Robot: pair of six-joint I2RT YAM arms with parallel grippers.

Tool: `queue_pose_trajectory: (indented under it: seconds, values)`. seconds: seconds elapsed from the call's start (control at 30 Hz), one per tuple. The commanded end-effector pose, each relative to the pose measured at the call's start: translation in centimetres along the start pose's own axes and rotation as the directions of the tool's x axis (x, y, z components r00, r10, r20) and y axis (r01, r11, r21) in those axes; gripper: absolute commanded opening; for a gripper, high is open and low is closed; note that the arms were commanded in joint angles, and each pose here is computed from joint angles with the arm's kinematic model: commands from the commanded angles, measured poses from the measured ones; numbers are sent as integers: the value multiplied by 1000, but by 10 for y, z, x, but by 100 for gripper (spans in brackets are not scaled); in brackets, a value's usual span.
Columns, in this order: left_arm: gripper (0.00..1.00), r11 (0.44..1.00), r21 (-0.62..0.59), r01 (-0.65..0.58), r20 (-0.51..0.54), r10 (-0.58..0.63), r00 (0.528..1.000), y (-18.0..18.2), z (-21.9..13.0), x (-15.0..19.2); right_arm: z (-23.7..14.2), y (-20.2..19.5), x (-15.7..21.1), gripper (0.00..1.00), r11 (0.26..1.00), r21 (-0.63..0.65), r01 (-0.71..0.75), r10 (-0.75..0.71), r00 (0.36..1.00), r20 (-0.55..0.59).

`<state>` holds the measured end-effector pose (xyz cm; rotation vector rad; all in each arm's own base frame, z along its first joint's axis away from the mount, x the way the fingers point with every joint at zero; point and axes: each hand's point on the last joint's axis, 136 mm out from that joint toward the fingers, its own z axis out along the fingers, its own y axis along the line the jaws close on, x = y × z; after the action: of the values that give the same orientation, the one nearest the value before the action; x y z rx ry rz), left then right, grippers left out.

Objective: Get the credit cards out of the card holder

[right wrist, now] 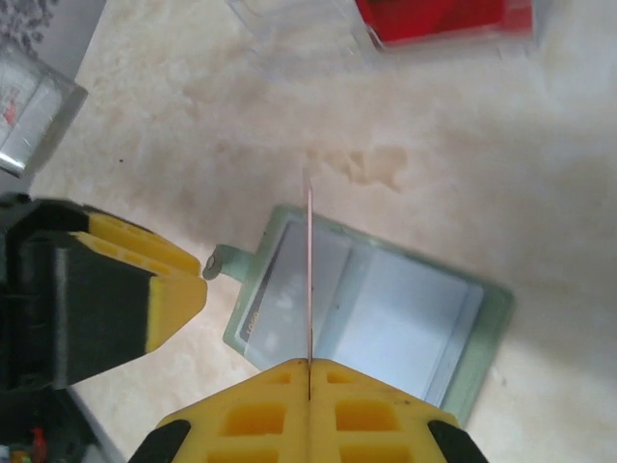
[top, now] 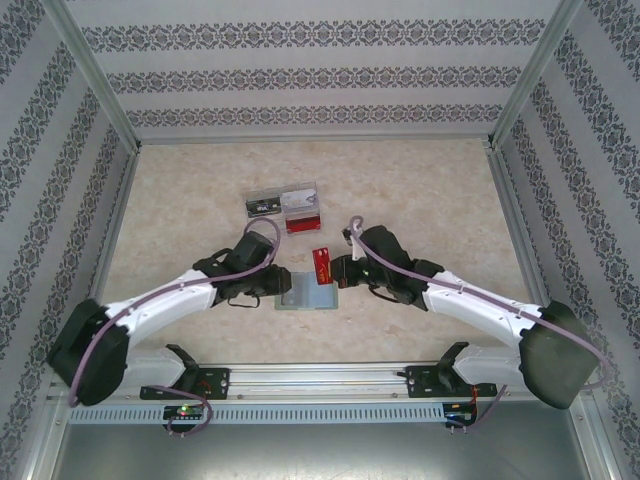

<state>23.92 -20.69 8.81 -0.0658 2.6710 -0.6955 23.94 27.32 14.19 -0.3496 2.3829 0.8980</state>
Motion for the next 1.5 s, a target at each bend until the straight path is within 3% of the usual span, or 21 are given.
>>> queue_pose_trajectory:
  seconds: [0.0, 0.07, 0.13, 0.17, 0.33, 0.47, 0.67, 0.73, 1.0, 1.47]
  values:
    - [55, 999, -40, -15, 60, 18, 998, 6, -25, -5, -4, -5, -10, 0, 950, 139, 279, -275, 960, -48]
    - [79, 998, -57, 1, 107, 5, 994, 12, -40, -6, 0, 2, -23, 0, 896, 179, 407, -401, 913, -71]
    - [96, 998, -55, 8, 154, 1, 988, 16, -54, -7, 6, 8, -33, 0, 829, 199, 522, -511, 853, -106]
    - [100, 999, -52, 8, 178, 1, 984, 17, -61, -8, 9, 11, -37, 0, 783, 207, 587, -572, 810, -130]
    - [100, 999, -43, 12, 296, 1, 955, 28, -93, -9, 29, 9, -58, 0, 493, 256, 832, -789, 551, -272]
    - [100, 1000, -26, 6, 380, 4, 925, 35, -111, -8, 51, -1, -67, 0, 256, 226, 940, -864, 328, -382]
    - [100, 1000, 2, 21, 468, -19, 883, 43, -128, -8, 82, -12, -70, 0, 32, 113, 993, -876, 82, -475]
    - [100, 999, 0, 34, 485, -30, 874, 47, -132, -8, 91, -19, -72, 0, -11, 85, 996, -863, 33, -503]
    - [100, 999, -21, 45, 496, -29, 868, 52, -135, -8, 113, -26, -92, 0, -93, 73, 993, -854, -42, -519]
    - [100, 998, -33, 55, 497, -31, 867, 55, -136, -8, 135, -51, -91, 0, -34, 29, 999, -846, -14, -533]
